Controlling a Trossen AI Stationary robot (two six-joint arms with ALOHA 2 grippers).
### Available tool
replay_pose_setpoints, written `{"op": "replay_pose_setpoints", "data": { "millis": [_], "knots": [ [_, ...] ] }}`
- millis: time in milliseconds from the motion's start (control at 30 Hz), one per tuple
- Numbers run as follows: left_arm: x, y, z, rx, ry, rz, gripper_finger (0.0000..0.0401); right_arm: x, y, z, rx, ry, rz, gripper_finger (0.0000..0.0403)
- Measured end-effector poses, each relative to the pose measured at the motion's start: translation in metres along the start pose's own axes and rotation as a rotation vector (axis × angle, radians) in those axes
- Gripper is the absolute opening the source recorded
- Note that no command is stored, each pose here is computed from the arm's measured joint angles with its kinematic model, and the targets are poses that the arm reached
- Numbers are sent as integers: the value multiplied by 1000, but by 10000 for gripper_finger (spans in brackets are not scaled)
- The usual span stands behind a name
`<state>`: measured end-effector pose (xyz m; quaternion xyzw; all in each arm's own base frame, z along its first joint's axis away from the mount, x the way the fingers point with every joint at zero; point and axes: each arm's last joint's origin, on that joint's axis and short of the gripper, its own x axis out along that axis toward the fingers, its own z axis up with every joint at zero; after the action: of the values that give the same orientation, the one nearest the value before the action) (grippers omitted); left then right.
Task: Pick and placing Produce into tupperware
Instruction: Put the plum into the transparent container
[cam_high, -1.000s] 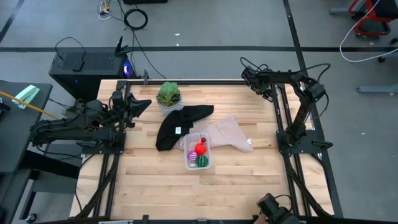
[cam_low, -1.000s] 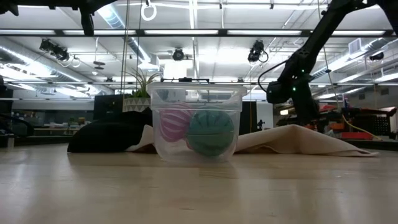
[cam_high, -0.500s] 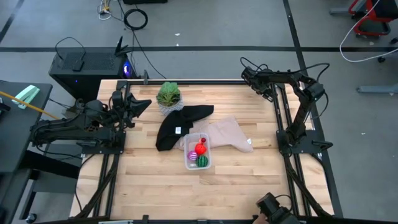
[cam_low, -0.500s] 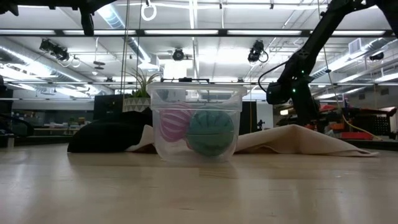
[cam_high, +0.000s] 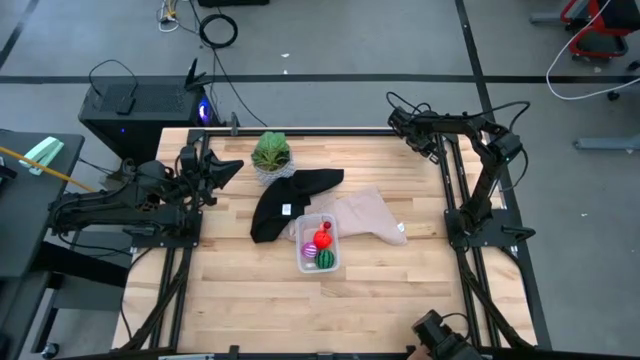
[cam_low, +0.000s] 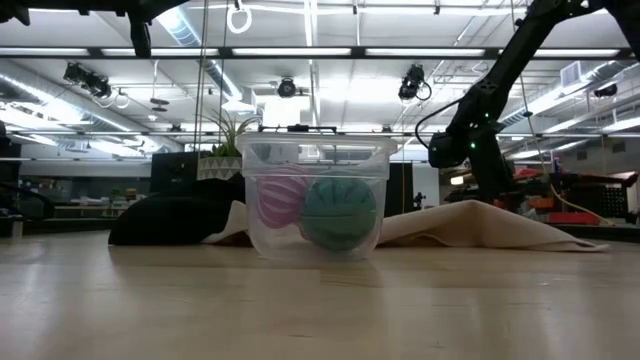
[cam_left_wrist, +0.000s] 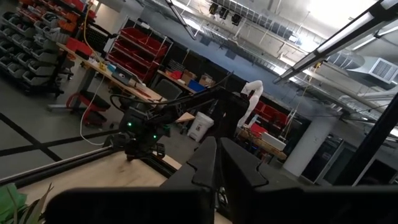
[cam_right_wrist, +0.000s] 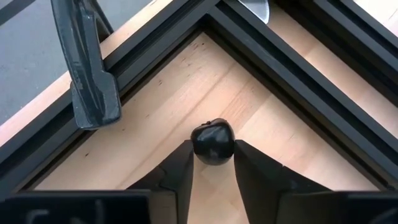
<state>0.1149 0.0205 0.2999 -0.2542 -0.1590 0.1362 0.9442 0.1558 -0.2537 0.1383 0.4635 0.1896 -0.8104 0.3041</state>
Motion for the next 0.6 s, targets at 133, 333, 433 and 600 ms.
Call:
{"op": "replay_pose_setpoints", "data": {
  "millis": [133, 333, 433, 600],
  "knots": [
    [0, 0, 0, 0, 0, 0, 22, -1, 0, -1, -8, -3, 3, 104],
    [0, 0, 0, 0, 0, 0, 16, -1, 0, -1, -15, -3, 4, 91],
    [0, 0, 0, -1, 0, 0, 18, -2, 0, -1, -26, 3, 8, 90],
    [0, 0, 0, 0, 0, 0, 26, -9, 2, 1, -69, 37, 69, 88]
  ]
}}
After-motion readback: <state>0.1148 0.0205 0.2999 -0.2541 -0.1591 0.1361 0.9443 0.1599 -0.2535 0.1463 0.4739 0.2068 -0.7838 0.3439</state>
